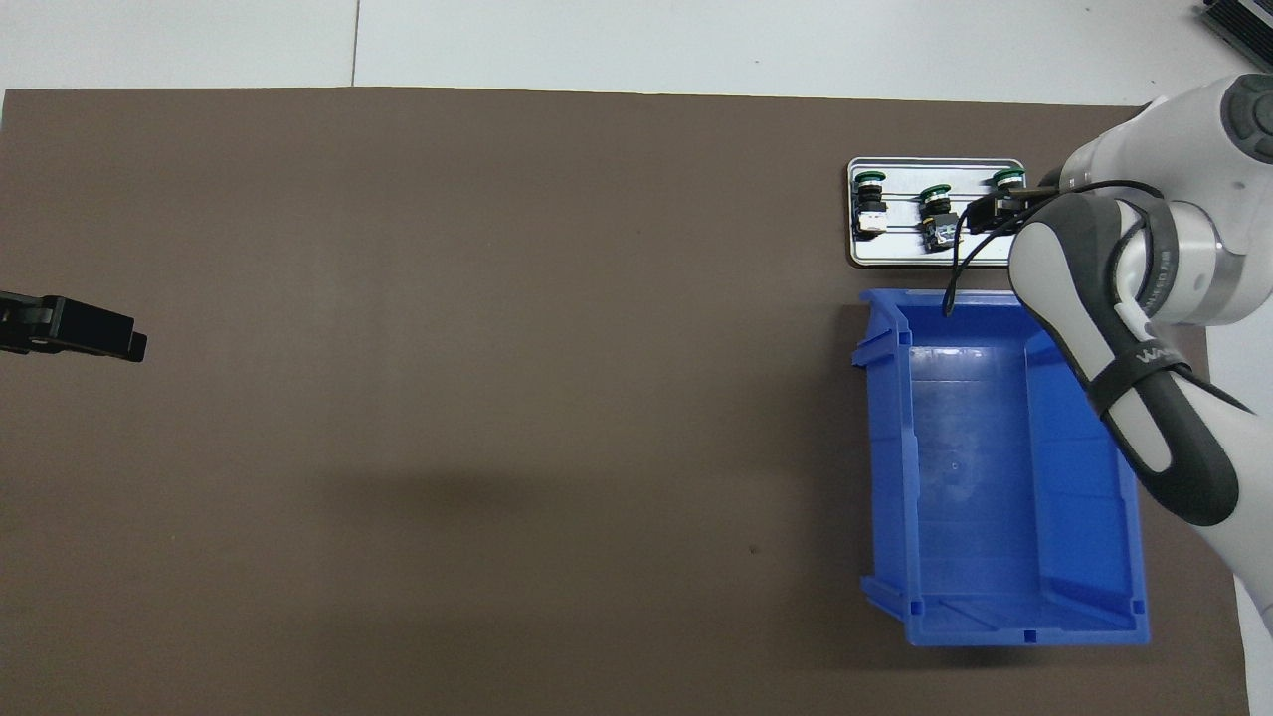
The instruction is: Place and press button with both arms
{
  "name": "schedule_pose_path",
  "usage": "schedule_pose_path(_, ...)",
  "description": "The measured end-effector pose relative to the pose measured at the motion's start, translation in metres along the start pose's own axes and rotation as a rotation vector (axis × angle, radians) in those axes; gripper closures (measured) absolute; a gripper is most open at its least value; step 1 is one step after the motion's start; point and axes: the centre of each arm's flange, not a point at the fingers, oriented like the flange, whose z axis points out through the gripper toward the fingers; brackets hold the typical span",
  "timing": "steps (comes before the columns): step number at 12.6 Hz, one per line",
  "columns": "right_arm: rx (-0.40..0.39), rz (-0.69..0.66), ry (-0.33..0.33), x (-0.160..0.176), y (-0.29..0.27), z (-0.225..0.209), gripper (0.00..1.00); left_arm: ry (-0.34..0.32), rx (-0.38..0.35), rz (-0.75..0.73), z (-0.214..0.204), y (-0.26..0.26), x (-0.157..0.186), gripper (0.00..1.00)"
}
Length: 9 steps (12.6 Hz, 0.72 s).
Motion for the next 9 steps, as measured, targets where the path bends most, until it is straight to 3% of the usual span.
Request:
schedule_pose_path(4,0.003,-0.006,0.036,0.012,-0.026,0.051,0.04,0.0,0.0,0.0,0.0,0.0,0.0,0.0)
schedule_pose_path(9,0.003,-0.007,0.069,0.021,-0.029,0.062,0.04,0.0,0.0,0.0,0.0,0.0,0.0,0.0)
